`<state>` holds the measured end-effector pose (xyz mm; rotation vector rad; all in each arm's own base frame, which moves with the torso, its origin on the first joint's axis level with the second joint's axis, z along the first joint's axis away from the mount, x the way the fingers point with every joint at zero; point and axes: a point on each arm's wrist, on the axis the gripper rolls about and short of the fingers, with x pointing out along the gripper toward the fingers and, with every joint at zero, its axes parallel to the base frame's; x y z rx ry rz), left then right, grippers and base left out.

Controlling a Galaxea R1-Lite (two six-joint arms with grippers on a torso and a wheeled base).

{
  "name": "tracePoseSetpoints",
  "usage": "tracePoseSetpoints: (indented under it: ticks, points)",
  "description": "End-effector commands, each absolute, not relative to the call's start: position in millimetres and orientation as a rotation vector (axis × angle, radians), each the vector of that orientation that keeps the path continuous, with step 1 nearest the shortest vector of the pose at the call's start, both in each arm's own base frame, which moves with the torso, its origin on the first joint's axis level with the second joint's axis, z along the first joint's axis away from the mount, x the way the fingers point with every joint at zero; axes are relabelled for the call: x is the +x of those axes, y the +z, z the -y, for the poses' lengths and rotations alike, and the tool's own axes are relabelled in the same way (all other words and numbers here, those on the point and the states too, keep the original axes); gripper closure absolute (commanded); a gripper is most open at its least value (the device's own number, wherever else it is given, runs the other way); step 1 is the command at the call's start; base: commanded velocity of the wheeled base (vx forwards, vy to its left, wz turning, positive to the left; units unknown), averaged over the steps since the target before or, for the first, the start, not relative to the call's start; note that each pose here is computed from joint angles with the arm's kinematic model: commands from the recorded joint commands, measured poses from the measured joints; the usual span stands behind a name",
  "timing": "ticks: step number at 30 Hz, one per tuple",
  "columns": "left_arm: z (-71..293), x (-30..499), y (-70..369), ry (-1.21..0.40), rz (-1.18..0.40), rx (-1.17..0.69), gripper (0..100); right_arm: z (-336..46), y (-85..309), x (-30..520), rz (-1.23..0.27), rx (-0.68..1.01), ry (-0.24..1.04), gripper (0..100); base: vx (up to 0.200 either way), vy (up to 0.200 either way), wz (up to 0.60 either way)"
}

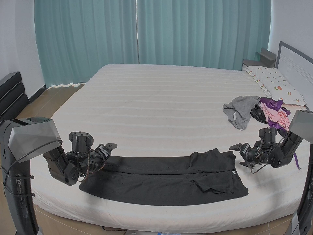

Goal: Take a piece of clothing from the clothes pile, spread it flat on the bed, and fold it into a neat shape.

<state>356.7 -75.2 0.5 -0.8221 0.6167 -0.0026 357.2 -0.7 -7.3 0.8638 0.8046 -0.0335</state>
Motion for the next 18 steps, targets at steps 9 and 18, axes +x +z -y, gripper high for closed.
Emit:
tracePoseSetpoints:
  ticks: [9,18]
  points:
    - [71,332,-7,0.043,-0.712,-0.743,0,0,-8,355,-0.812,0.861,-0.037,0,0.0,0.0,0.0]
    - [64,337,-8,0.088,-0.747,-0.739,0,-4,-9,352,-0.825,0.855,-0.03,0,0.0,0.0,0.0]
